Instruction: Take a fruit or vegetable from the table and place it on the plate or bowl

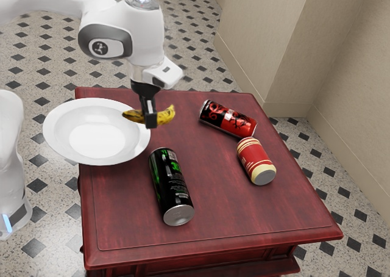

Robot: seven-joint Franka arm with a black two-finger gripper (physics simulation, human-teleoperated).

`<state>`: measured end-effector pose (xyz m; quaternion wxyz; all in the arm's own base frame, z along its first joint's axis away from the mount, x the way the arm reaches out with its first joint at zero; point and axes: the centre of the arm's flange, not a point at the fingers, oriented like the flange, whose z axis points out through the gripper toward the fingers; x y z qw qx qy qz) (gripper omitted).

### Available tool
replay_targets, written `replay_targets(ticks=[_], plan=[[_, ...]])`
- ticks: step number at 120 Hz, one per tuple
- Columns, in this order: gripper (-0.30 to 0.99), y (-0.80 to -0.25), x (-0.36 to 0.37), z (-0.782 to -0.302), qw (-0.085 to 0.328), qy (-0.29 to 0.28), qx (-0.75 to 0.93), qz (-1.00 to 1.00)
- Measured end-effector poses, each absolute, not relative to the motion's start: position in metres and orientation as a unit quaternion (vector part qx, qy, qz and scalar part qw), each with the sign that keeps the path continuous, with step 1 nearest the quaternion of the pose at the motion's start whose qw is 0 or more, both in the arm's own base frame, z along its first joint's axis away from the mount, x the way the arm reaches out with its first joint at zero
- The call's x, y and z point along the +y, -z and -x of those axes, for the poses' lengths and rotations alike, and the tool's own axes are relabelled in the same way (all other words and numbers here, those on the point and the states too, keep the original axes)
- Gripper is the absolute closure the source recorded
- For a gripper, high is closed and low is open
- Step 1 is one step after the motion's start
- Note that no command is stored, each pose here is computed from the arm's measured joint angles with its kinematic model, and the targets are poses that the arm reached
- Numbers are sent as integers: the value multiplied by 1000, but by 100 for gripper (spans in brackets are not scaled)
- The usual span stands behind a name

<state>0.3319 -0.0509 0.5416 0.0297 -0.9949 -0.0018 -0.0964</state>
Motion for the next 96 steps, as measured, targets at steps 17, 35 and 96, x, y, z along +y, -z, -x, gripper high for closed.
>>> replay_targets(ticks=[17,35,96], plan=[[52,-541,-30,-317,26,98,-32,994],[52,-538,-14,-300,28,99,-57,993],[5,-535,-4,-291,28,93,-78,992]])
